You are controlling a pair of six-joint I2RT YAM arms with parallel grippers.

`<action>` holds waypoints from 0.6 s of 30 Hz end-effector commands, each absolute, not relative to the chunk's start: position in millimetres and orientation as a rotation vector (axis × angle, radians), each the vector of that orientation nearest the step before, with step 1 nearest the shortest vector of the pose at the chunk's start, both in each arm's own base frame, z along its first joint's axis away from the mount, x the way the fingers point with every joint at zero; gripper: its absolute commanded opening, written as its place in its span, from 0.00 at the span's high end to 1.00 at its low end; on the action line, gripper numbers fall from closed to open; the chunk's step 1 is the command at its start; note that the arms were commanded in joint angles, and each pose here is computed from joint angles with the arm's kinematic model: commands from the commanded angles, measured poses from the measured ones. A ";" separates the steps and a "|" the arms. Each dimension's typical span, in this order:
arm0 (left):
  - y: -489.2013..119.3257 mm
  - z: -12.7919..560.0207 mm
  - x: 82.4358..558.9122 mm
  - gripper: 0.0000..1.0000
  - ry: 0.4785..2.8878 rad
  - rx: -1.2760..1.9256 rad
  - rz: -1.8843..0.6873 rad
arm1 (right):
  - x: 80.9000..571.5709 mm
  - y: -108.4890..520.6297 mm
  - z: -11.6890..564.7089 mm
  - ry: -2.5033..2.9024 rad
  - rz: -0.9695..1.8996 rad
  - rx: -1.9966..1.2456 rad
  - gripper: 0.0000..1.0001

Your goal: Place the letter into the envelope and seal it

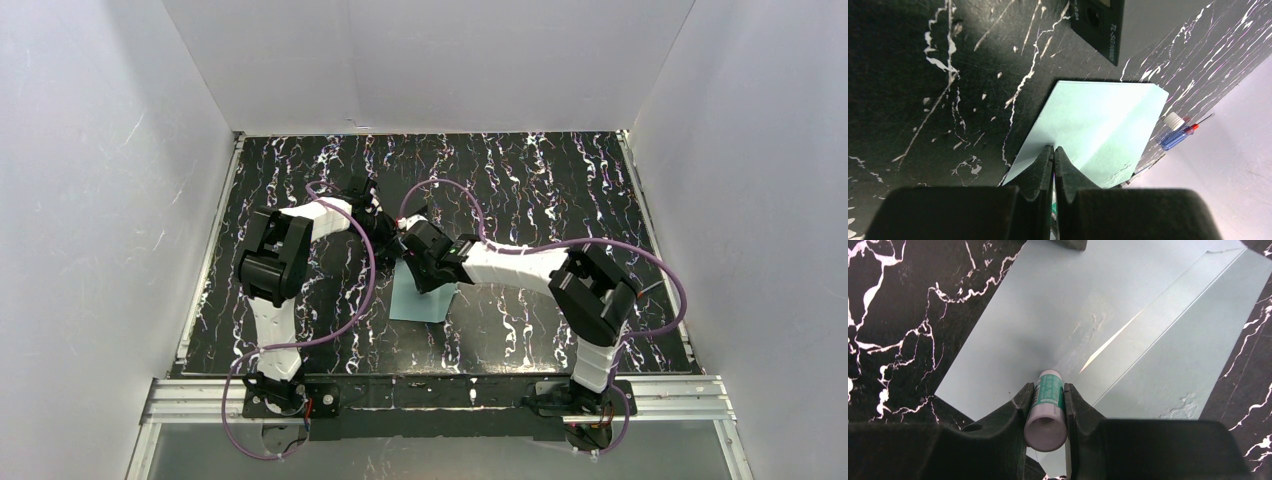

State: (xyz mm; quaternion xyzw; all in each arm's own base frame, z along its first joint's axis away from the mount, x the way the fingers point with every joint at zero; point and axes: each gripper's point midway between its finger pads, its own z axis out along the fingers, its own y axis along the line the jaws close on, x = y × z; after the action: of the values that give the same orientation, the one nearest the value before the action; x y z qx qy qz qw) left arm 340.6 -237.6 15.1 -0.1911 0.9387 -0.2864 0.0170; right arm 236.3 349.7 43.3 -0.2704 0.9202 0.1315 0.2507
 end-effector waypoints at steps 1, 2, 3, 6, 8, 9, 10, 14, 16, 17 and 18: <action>-204.1 -47.0 305.7 1.00 3.074 -0.648 -0.511 | 201.7 323.2 21.8 2.629 0.312 -0.849 0.99; -204.0 -47.2 305.4 1.00 3.075 -0.645 -0.510 | 203.2 321.0 20.2 2.627 0.293 -0.843 0.99; -204.1 -47.2 305.4 1.00 3.076 -0.644 -0.511 | 208.1 317.2 19.0 2.619 0.249 -0.824 0.99; -205.8 -47.2 305.2 1.00 3.080 -0.632 -0.528 | 221.7 310.5 13.0 2.597 0.172 -0.778 0.99; -207.3 -46.1 305.7 1.00 3.080 -0.620 -0.544 | 231.5 310.4 8.5 2.577 0.177 -0.746 0.99; -208.0 -45.5 305.9 1.00 3.081 -0.612 -0.552 | 237.3 310.0 6.2 2.567 0.168 -0.736 0.99; -208.7 -44.9 305.8 1.00 3.083 -0.603 -0.557 | 242.2 308.8 4.1 2.560 0.145 -0.730 0.99; -209.5 -44.4 304.6 1.00 3.089 -0.592 -0.570 | 262.5 298.9 -2.7 2.547 0.076 -0.669 0.99; -209.9 -45.0 303.7 1.00 3.092 -0.590 -0.576 | 271.2 294.7 -3.8 2.555 0.061 -0.647 0.99; -210.0 -45.5 303.5 1.00 3.093 -0.591 -0.577 | 274.3 294.8 -3.6 2.561 0.063 -0.644 0.99; -210.6 -45.3 303.5 1.00 3.093 -0.590 -0.583 | 276.4 298.2 -1.6 2.555 0.078 -0.655 0.99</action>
State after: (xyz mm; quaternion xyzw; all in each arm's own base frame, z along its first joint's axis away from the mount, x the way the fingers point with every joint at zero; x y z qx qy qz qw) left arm 340.5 -238.4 15.0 -0.1823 0.9396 -0.2894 0.0157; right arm 273.3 342.0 41.6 -0.2323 0.9182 0.1156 0.2993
